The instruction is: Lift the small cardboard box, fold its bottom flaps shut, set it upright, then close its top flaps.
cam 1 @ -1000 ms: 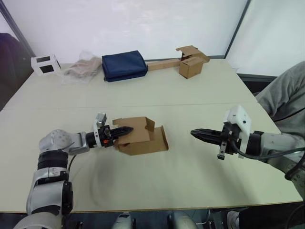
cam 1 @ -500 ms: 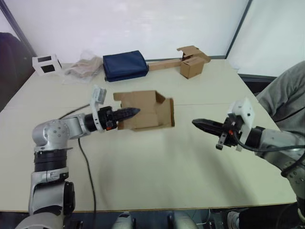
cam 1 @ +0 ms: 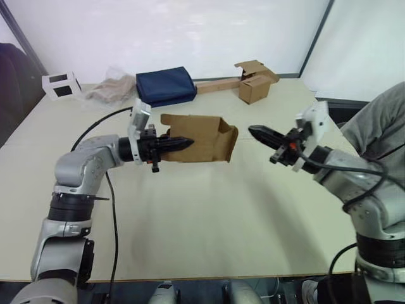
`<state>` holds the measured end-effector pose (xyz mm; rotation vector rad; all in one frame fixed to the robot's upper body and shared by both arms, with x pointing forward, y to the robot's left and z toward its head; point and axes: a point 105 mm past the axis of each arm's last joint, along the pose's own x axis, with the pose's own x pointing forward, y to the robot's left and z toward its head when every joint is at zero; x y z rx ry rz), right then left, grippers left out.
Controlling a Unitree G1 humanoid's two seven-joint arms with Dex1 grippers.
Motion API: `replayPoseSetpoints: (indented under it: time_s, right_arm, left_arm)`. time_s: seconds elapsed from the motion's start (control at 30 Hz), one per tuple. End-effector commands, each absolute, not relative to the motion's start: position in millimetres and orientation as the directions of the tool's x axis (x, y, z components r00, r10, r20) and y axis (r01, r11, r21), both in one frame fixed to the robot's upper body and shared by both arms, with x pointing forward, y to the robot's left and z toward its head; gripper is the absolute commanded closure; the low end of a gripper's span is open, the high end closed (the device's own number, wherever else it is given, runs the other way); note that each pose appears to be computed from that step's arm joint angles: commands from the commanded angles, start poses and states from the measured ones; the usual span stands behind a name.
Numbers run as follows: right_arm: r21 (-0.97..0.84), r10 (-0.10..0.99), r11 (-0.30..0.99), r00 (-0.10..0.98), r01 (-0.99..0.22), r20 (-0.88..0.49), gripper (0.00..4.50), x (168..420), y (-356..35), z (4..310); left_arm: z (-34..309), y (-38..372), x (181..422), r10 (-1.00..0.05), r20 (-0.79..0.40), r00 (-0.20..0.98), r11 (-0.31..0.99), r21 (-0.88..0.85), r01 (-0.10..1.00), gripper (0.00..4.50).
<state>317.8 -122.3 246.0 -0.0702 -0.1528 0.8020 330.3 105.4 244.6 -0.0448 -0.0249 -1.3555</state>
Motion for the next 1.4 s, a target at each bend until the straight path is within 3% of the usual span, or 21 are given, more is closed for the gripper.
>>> replayPoseSetpoints:
  time_s: [0.03,0.5,0.9,1.4]
  right_arm:
    - [-0.158,0.707,0.707,0.686,-0.689,0.17,4.5,320.0,-114.5,260.3]
    - [-0.178,0.728,0.686,0.666,-0.706,0.164,4.5,319.6,-92.8,255.5]
    - [-0.197,0.759,0.651,0.626,-0.733,0.18,4.5,312.9,-69.9,257.8]
    - [-0.273,0.794,0.608,0.573,-0.745,0.203,4.5,305.2,-54.5,267.0]
  left_arm:
    - [253.6,107.5,326.9,-0.98,0.053,0.194,0.195,0.018,0.981,4.44]
    - [251.8,101.6,327.9,-0.985,0.071,0.158,0.157,-0.017,0.987,4.44]
    - [256.0,98.0,317.4,-0.994,0.088,0.069,0.054,-0.157,0.986,4.44]
    - [263.7,103.1,312.8,-0.991,0.123,0.054,0.021,-0.255,0.967,4.44]
